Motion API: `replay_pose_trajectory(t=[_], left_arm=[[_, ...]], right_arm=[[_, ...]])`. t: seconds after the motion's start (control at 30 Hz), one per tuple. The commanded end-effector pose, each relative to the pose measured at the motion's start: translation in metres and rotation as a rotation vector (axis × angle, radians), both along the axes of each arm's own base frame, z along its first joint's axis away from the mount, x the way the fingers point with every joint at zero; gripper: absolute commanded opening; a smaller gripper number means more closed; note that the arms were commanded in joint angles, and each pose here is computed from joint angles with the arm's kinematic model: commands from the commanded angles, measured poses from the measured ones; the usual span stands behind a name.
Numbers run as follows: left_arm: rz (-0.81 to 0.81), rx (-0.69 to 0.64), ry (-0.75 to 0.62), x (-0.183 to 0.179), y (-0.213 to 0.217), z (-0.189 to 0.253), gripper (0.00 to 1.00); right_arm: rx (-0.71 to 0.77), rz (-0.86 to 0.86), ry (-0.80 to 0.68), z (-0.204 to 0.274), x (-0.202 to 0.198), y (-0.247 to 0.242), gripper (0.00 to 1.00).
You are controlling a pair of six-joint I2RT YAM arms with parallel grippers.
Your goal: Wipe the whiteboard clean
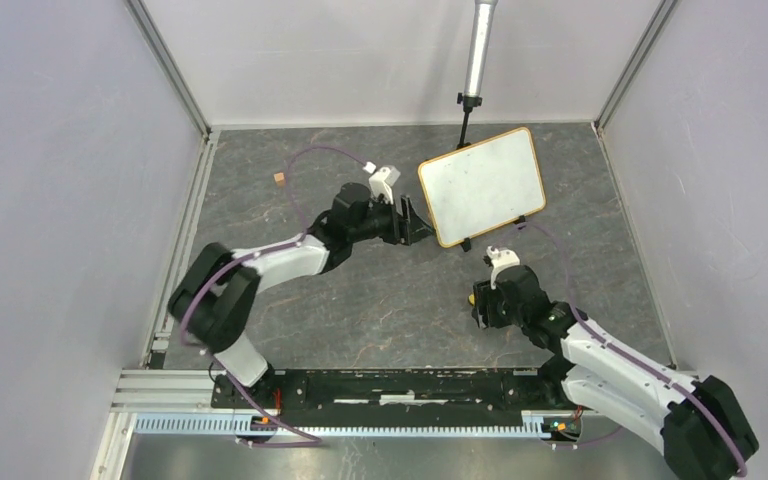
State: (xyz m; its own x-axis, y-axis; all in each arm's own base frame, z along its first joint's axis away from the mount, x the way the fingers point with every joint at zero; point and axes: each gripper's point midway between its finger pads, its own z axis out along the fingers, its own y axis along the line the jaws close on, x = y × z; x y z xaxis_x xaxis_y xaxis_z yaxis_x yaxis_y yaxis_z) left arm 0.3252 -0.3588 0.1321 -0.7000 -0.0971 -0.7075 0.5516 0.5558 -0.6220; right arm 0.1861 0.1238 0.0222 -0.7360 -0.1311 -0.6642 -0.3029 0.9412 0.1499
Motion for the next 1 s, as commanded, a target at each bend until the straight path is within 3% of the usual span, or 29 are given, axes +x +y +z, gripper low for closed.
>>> replay_pose_trajectory(t=[0.0, 0.03, 0.07, 0.13, 0.43, 0.57, 0.77, 0.97], left_arm=[[-0.010, -0.110, -0.175, -0.033, 0.024, 0.086, 0.74], [-0.001, -0.122, -0.183, -0.045, 0.033, 0.097, 0.76], [0.012, -0.153, -0.207, -0.056, 0.043, 0.117, 0.77], [0.040, -0.181, -0.220, -0.077, 0.064, 0.138, 0.99], [0.192, -0.139, -0.379, -0.146, 0.157, 0.214, 1.00], [0.152, -0.184, -0.465, -0.177, 0.174, 0.250, 1.00], [0.173, -0.242, -0.545, -0.201, 0.196, 0.291, 1.00], [0.206, -0.296, -0.597, -0.207, 0.206, 0.317, 1.00]], right_arm=[[-0.029, -0.002, -0.067, 0.033, 0.005, 0.009, 0.79], [-0.030, -0.003, -0.084, 0.042, 0.005, 0.011, 0.98], [-0.038, 0.001, -0.102, 0.050, 0.005, 0.012, 0.98], [-0.044, 0.003, -0.140, 0.069, 0.006, 0.013, 0.98], [0.092, 0.002, -0.409, 0.192, 0.013, 0.007, 0.98], [0.157, -0.046, -0.566, 0.254, 0.008, -0.014, 0.98], [0.373, -0.056, -0.815, 0.351, -0.020, -0.039, 0.98], [0.401, -0.079, -0.924, 0.385, -0.035, -0.062, 0.98]])
